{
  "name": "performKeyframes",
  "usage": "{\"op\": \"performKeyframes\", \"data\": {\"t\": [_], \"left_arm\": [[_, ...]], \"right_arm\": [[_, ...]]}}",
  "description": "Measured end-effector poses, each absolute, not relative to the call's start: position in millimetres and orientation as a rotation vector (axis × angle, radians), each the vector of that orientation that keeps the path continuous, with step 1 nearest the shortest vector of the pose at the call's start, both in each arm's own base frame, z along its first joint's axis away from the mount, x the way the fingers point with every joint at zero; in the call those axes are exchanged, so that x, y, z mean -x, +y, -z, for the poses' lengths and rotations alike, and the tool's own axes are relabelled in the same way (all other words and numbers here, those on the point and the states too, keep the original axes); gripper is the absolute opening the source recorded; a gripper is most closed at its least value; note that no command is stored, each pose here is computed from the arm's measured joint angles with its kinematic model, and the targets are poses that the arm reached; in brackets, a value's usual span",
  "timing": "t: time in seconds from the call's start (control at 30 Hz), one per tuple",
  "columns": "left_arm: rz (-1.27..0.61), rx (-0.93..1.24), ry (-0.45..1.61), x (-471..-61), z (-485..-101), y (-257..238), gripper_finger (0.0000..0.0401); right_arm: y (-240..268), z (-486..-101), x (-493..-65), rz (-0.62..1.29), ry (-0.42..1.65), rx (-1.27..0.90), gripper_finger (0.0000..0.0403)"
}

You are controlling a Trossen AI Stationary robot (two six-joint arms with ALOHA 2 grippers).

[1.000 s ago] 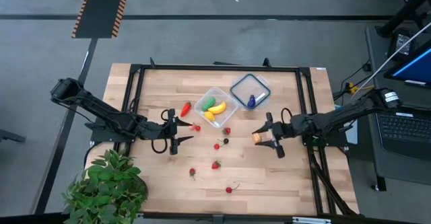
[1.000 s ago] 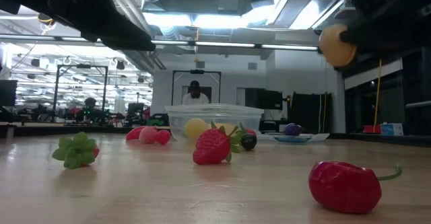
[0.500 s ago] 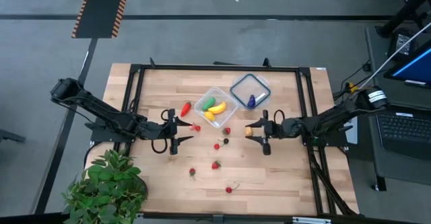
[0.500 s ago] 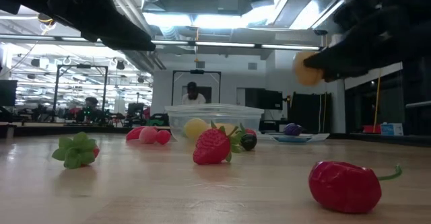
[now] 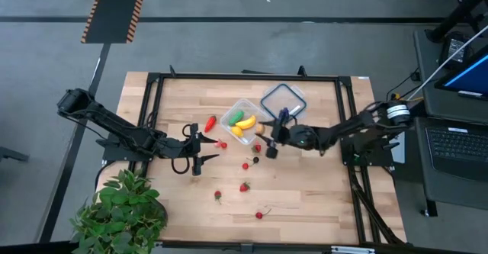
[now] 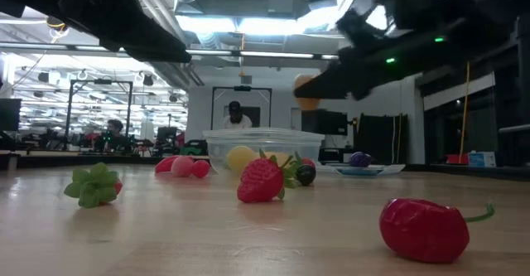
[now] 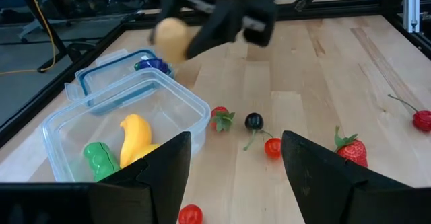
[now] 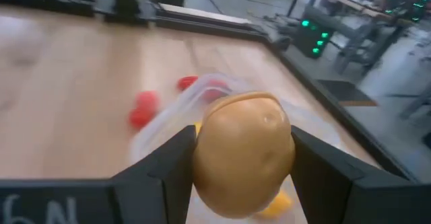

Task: Pick and placing Produce into tupperware
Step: Put the brown potato into the transparent container

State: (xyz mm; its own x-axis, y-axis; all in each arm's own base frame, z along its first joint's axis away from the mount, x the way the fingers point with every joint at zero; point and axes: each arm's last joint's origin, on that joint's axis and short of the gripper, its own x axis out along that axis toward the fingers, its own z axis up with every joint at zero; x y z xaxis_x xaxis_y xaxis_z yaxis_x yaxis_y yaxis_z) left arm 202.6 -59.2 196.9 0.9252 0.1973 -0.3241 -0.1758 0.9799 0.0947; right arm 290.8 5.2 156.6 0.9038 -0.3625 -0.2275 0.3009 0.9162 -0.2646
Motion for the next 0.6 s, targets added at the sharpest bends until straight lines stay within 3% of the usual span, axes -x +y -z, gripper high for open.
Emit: {"op": "performKeyframes", "data": {"t": [0.13, 0.6], "left_arm": [[-0.191, -0.065, 0.34, -202.6, -196.8, -59.2, 0.0225], [-0.191, -0.066, 0.342, -202.5, -196.6, -59.2, 0.0225]], "right_arm": [[-7.7, -157.4, -310.8, 0.353, 0.365, 0.287, 0.0203], [-50.2, -204.4, -348.2, 0.074, 0.685, 0.367, 0.0203]]}}
